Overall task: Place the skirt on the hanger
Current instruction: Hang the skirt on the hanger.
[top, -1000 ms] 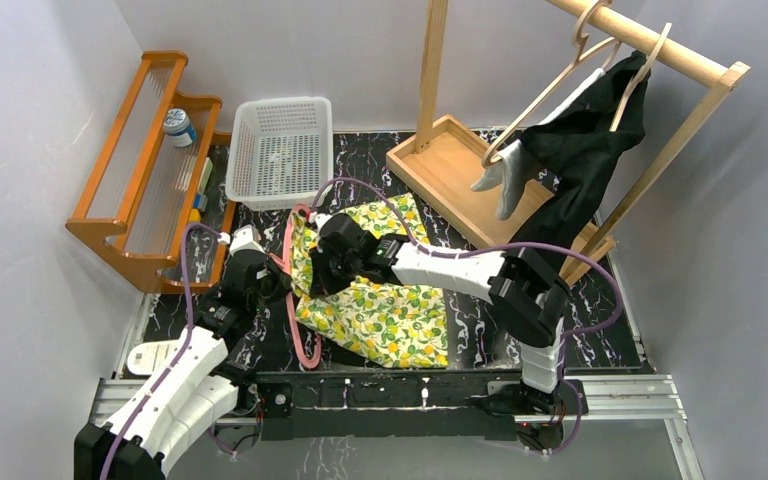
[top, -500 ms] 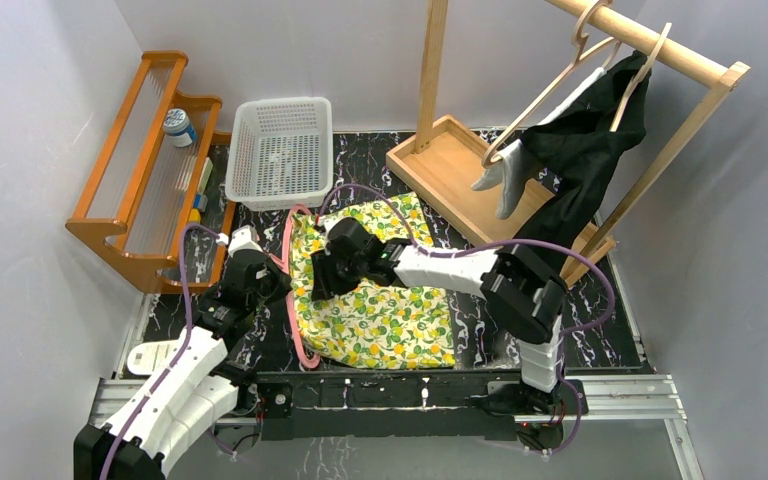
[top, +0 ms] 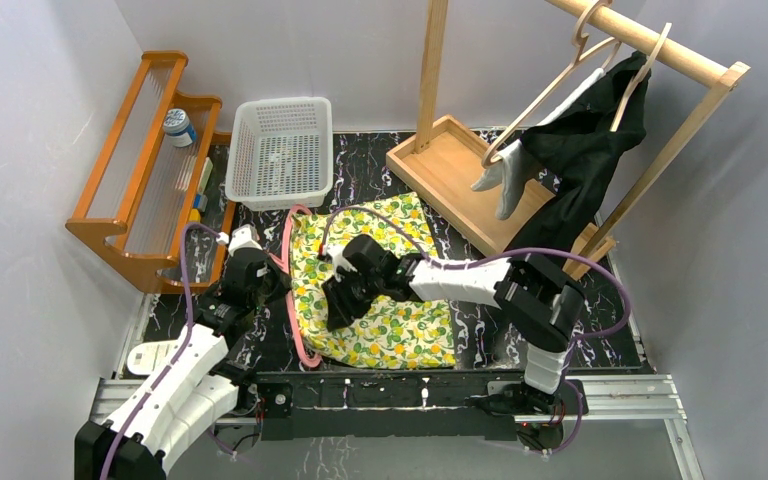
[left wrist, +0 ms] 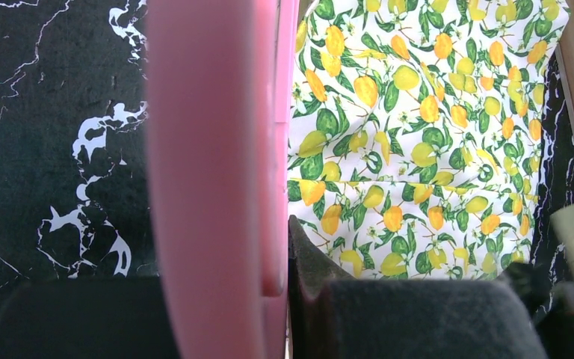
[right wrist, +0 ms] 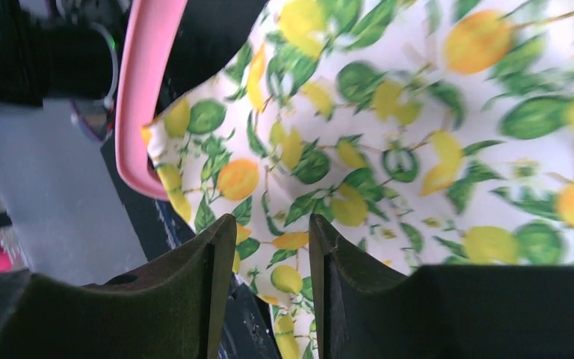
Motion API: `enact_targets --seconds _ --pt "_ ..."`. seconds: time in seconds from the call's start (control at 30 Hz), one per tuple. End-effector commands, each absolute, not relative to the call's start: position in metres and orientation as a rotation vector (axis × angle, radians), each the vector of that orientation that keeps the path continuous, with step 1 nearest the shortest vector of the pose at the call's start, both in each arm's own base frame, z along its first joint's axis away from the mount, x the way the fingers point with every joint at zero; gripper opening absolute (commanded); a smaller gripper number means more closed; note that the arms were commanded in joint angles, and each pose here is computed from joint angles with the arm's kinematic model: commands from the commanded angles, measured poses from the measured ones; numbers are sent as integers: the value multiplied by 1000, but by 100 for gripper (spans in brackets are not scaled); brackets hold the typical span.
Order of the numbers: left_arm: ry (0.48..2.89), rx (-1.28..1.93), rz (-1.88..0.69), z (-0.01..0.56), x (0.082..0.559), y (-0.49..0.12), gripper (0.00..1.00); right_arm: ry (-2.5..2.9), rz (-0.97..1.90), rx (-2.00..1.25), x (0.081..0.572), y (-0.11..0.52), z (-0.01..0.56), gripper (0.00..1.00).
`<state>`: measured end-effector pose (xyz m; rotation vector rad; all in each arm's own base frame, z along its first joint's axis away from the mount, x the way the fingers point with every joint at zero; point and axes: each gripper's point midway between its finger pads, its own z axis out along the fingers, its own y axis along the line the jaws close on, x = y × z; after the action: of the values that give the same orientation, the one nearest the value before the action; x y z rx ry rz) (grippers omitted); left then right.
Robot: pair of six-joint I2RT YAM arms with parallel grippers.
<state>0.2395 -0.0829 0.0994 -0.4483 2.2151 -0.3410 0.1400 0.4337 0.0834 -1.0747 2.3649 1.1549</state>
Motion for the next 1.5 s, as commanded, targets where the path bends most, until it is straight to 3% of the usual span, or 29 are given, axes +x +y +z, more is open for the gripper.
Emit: enact_targets --seconds 0.0,0.8,1.0,1.17,1.47 --pt "2231 -453 -358 106 239 -86 0 2151 1371 -1193 115 449 110 46" --pt "2257 -499 -415 100 228 -91 0 2090 1509 -1267 82 492 64 33" --pt "2256 -480 -388 100 224 -86 0 2043 1307 -1011 129 481 96 35" --pt "2283 -419 -371 94 220 -86 0 1979 1172 -803 174 459 148 49" --pt "2278 -294 -424 105 230 -100 0 2157 877 -652 249 448 115 58"
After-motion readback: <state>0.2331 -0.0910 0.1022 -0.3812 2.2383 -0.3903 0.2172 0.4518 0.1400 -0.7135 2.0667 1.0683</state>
